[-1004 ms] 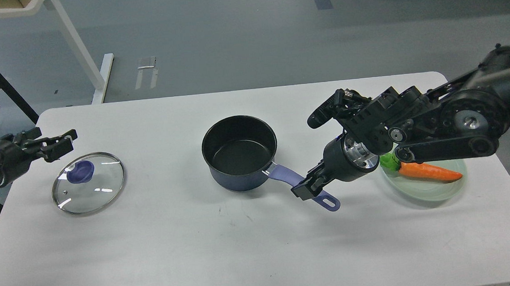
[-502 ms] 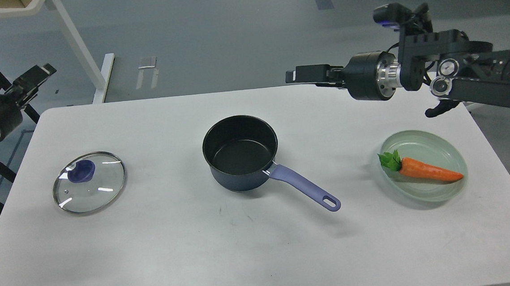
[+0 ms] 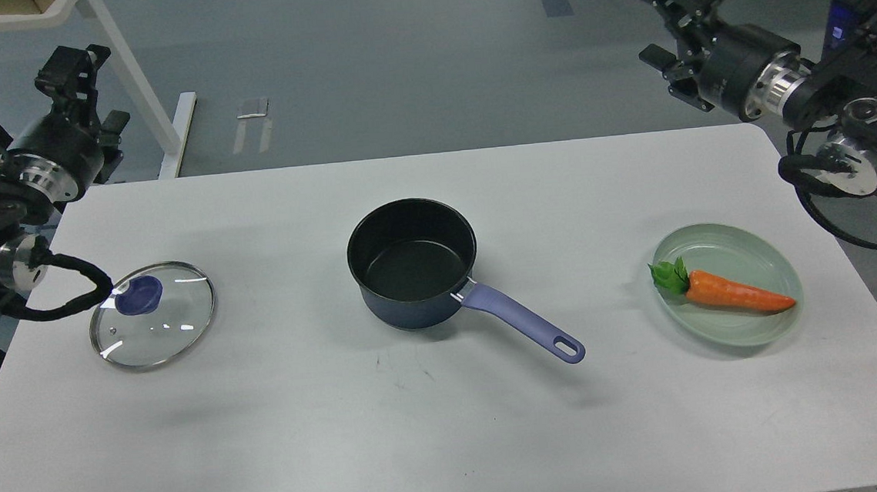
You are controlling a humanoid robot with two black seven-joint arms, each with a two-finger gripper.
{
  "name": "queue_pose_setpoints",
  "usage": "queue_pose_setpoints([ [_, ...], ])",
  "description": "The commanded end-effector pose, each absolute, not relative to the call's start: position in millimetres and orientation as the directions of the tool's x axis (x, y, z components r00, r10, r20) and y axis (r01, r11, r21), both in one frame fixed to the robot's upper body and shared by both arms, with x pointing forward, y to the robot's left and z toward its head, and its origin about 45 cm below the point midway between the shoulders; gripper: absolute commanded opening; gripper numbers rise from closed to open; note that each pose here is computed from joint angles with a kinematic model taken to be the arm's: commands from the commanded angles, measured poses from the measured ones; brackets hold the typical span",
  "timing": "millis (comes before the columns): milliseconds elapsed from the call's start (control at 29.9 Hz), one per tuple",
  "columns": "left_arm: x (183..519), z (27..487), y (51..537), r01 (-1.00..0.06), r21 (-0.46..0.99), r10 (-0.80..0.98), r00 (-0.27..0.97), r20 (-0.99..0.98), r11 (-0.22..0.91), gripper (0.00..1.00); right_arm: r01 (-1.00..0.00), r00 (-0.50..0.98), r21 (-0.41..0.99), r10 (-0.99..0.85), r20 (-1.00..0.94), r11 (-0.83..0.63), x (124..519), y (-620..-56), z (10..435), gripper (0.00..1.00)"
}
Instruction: Open pot lid
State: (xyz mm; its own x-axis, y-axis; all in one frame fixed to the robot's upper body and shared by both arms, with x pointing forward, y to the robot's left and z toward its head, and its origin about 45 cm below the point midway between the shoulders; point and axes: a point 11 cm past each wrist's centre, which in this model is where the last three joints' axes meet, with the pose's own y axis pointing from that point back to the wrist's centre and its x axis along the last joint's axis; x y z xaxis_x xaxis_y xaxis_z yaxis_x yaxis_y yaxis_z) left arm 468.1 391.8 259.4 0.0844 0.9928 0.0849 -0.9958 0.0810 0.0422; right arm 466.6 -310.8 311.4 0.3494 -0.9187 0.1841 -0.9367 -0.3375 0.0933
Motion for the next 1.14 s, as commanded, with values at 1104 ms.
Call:
queue_pose_setpoints([
  [1104,462,228,421,-0.998,-0.035,0.925,-0.04,-0.379,-0.057,1.0,-0.996,-0.009,0.077,-0.779,-0.627,-0.051,492,-303,219,1.0],
])
